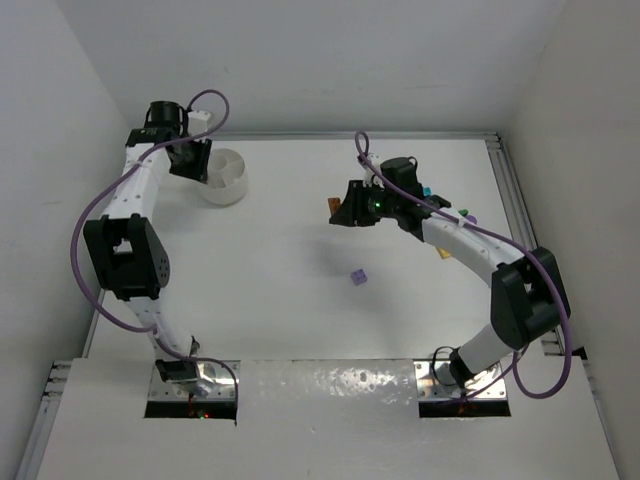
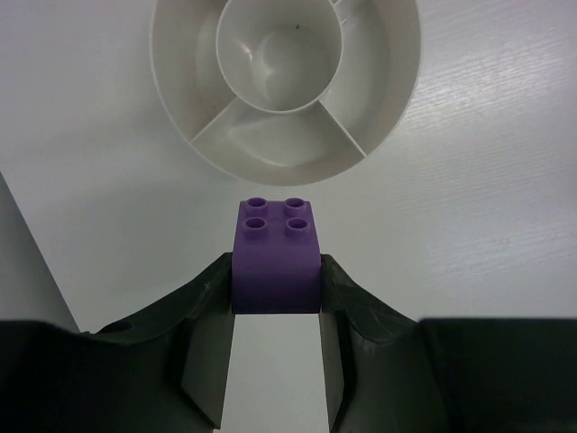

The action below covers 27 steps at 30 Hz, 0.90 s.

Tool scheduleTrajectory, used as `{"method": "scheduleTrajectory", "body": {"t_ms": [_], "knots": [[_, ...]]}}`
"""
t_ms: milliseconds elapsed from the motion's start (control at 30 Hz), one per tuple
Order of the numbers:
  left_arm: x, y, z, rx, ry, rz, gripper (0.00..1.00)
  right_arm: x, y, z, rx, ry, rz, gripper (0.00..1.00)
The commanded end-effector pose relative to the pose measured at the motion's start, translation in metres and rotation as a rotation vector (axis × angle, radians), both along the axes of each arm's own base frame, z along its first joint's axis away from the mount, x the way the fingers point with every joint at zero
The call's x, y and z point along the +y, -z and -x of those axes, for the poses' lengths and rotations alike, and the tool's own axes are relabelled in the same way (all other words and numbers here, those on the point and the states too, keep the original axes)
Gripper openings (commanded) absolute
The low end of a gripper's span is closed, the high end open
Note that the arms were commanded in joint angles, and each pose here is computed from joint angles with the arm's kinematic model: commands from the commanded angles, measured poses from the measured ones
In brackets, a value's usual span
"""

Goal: Sort the legos into containers by color

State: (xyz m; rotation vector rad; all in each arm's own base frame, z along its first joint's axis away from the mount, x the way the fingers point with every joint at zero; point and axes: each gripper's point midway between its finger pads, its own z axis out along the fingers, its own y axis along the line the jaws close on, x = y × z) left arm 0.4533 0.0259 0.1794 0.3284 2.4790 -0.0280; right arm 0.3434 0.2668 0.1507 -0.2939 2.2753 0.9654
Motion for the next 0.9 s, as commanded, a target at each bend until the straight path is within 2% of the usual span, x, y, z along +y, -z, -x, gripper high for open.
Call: {"method": "scheduleTrajectory", "body": {"t_ms": [0, 233, 600, 700, 733, 867], "knots": [[0.005, -0.009, -0.014, -0.038, -0.023, -0.033, 0.0, 0.004, -0.025, -0.008, -0.078, -0.006, -0.01, 0.0], [0.006, 0.01, -0.037, -0.044, -0.006, -0.041, 0.0, 0.003, -0.018, -0.005, -0.056, 0.007, 0.006, 0.0], [0.003, 0.034, -0.049, -0.043, 0.006, -0.018, 0.01, 0.004, -0.015, -0.003, -0.046, 0.02, 0.02, 0.0], [0.001, 0.038, -0.051, -0.041, 0.008, -0.005, 0.15, 0.004, -0.016, -0.002, -0.047, 0.02, 0.024, 0.0], [0.0, 0.039, -0.051, -0.039, 0.009, 0.0, 0.25, 0.004, -0.016, -0.002, -0.046, 0.02, 0.027, 0.0], [0.0, 0.042, -0.05, -0.028, 0.013, -0.005, 0.42, 0.004, -0.016, -0.002, -0.044, 0.018, 0.035, 0.0]]}}
